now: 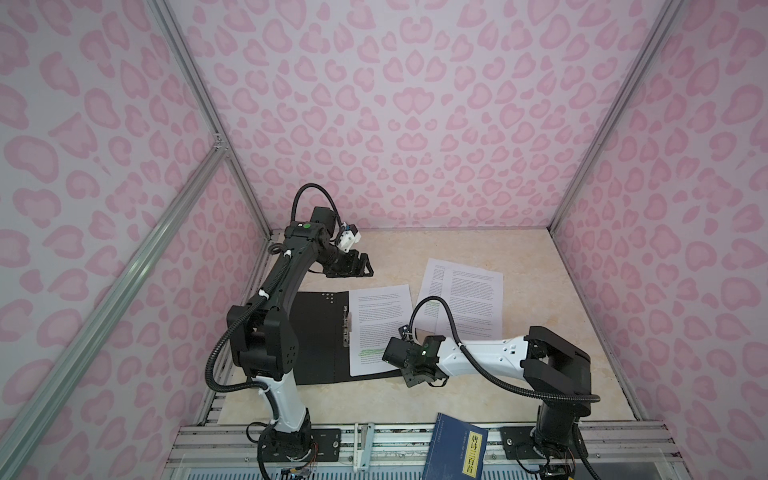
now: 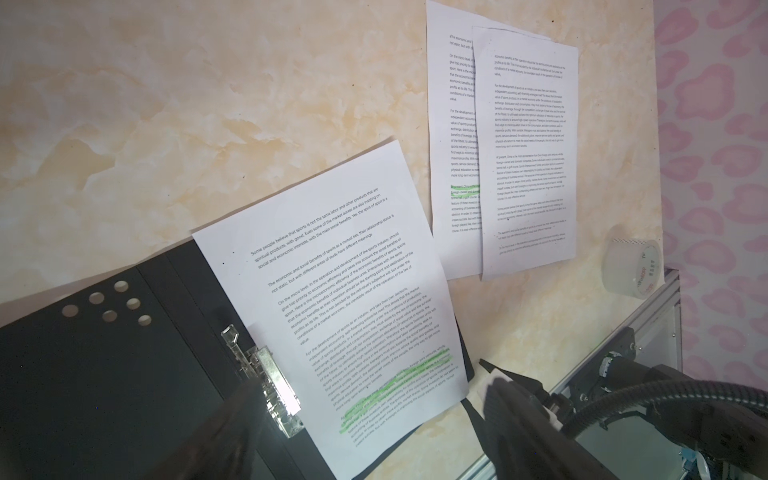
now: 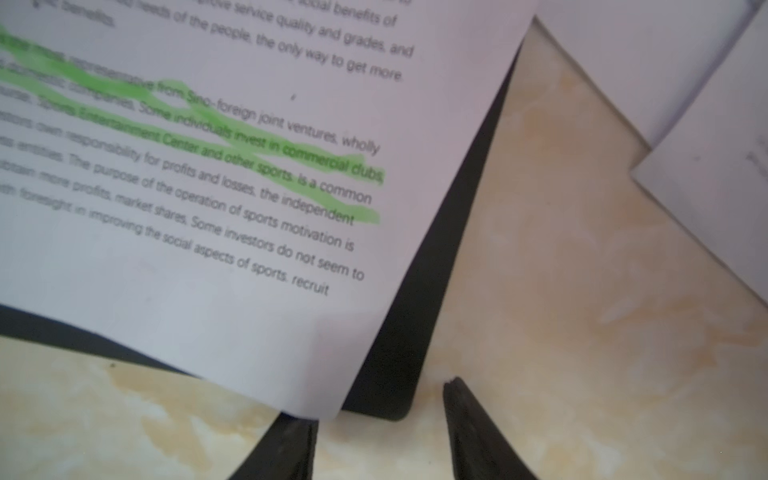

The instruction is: Put the files into the folder

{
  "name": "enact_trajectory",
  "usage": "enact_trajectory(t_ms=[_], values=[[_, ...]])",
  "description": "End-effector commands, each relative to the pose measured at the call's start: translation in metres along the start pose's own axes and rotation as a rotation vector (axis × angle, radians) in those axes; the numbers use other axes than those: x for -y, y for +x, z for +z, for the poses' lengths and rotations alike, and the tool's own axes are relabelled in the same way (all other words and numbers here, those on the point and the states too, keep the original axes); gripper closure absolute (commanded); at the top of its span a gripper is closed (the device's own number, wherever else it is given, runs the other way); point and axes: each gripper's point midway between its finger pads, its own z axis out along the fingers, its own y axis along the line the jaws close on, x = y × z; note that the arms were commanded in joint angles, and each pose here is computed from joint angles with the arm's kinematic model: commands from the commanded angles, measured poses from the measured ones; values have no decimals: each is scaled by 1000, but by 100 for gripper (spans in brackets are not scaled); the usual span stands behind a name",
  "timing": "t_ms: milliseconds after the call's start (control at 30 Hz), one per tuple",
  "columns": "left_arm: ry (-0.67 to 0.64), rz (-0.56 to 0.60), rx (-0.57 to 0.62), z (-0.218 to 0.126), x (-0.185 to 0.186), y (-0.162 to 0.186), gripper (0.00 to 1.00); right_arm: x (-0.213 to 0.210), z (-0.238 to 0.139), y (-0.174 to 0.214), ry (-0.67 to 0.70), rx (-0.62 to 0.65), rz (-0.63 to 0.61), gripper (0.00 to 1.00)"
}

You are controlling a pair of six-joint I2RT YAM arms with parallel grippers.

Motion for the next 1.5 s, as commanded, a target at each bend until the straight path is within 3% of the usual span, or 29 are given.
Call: enact_trajectory(t_ms=[0,367,467,767,933,1233,1467], values=[[-1,3,4,-1,1,0,14,14,-4,-5,75,37,1,48],[-3,6,0,1,1,0,14,10,-20,2,156,34,-157,50],[-5,8,3,1,1,0,14,12,-29,4,144,49,-144,51],[-12,14,2,0,2,0,14,7,-47,-35,-238,138,124,58],[-18,19,5,-2,3,1,14,0,-39,-47,-432,107,236,61],[-15,25,0,0,4,3,14,-12,-28,-55,-561,56,294,58],[-1,68,-26,9,12,7,14,32,-25,-87,-570,80,350,55]])
